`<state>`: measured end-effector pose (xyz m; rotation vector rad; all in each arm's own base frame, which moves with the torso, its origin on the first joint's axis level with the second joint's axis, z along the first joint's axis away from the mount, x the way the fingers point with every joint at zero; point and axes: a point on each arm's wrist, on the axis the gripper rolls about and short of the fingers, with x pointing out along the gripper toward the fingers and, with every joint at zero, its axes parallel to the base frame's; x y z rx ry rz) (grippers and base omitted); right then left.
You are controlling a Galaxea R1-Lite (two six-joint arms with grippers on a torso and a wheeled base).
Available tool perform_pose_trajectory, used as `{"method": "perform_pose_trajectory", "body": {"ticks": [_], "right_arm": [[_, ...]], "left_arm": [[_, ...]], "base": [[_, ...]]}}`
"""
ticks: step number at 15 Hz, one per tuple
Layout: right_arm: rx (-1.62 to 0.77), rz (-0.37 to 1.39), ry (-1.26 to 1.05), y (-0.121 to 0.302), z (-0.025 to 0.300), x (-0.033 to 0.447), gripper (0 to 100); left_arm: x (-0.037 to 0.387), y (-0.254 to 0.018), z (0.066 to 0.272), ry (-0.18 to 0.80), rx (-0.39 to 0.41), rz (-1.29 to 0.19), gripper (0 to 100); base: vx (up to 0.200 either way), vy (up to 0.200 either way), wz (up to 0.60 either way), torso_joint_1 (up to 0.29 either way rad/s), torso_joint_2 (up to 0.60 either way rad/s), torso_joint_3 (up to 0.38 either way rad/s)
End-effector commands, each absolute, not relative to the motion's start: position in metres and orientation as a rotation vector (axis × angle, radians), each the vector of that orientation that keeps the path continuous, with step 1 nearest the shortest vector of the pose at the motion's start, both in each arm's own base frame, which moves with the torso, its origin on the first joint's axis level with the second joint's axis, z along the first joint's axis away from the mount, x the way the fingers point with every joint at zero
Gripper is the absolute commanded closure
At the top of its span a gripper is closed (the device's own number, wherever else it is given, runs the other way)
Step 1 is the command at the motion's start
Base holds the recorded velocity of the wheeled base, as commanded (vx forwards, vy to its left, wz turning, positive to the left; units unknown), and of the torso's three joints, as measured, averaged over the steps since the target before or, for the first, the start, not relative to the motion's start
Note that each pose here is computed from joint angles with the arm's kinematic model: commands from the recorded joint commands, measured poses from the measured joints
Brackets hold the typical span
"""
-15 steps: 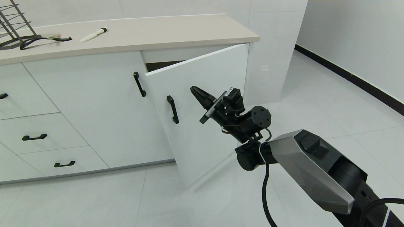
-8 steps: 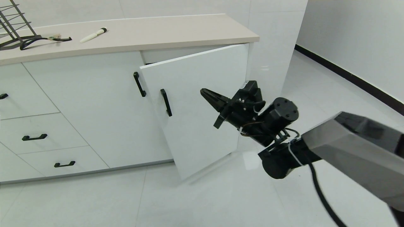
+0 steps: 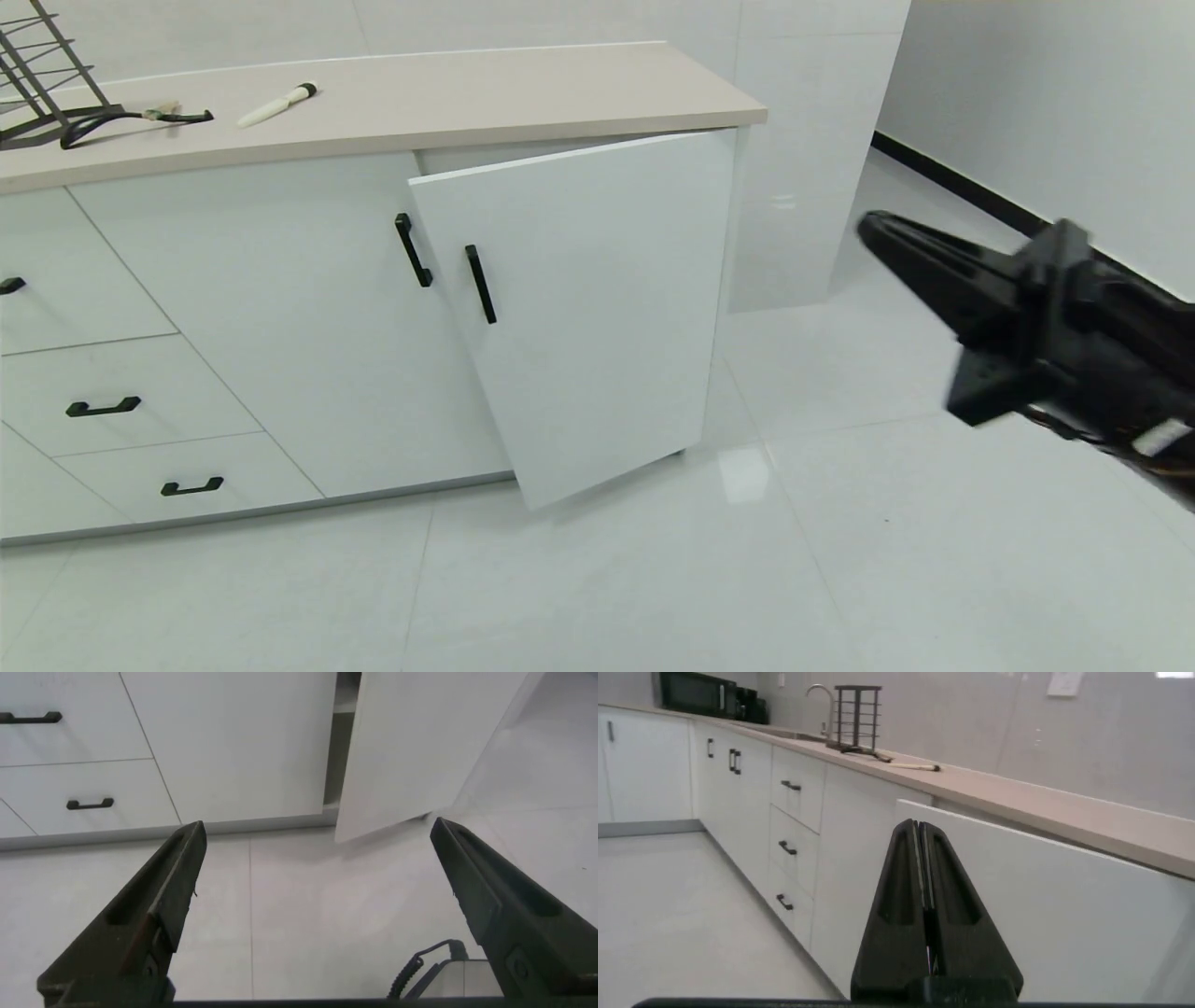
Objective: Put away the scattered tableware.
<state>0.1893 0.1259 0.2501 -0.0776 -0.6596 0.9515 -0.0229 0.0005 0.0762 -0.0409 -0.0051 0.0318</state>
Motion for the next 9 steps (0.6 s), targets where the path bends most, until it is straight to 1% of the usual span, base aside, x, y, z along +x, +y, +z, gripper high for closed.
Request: {"method": "perform_pose_trajectory", "body": {"ticks": [1,2,3,5,8,9], "right_arm": [[-0.130,0.805,-0.751,0.046,0.233,0.082,100],[-0.147,0.760,-0.766,0.033,0.220,0.059,100],[-0.157,0.735,-0.760,0.028,0.210,0.049,100],[-0.172,0.683,-0.775,0.020,0.207,0.030,100],[-0.176,0.595,-0.583,0.011,0.174,0.003,100],[-0.161,0.552,-0.558,0.009,0.164,-0.008,100]], "left_arm": [[-0.023,0.000,0.076,-0.005,-0.040,0.032,0],[-0.023,0.000,0.076,-0.005,-0.040,0.032,0],[-0.023,0.000,0.076,-0.005,-0.040,0.032,0],[-0.023,0.000,0.076,-0.005,-0.041,0.032,0],[-0.023,0.000,0.076,-0.005,-0.041,0.034,0],[-0.023,0.000,0.076,-0.005,-0.041,0.032,0]], "base": [[0.000,0.000,0.00,0.000,0.00,0.000],[0.000,0.000,0.00,0.000,0.00,0.000],[0.000,0.000,0.00,0.000,0.00,0.000],[0.000,0.000,0.00,-0.001,0.00,0.031],[0.000,0.000,0.00,0.000,0.00,0.000],[0.000,0.000,0.00,0.000,0.00,0.000]]}}
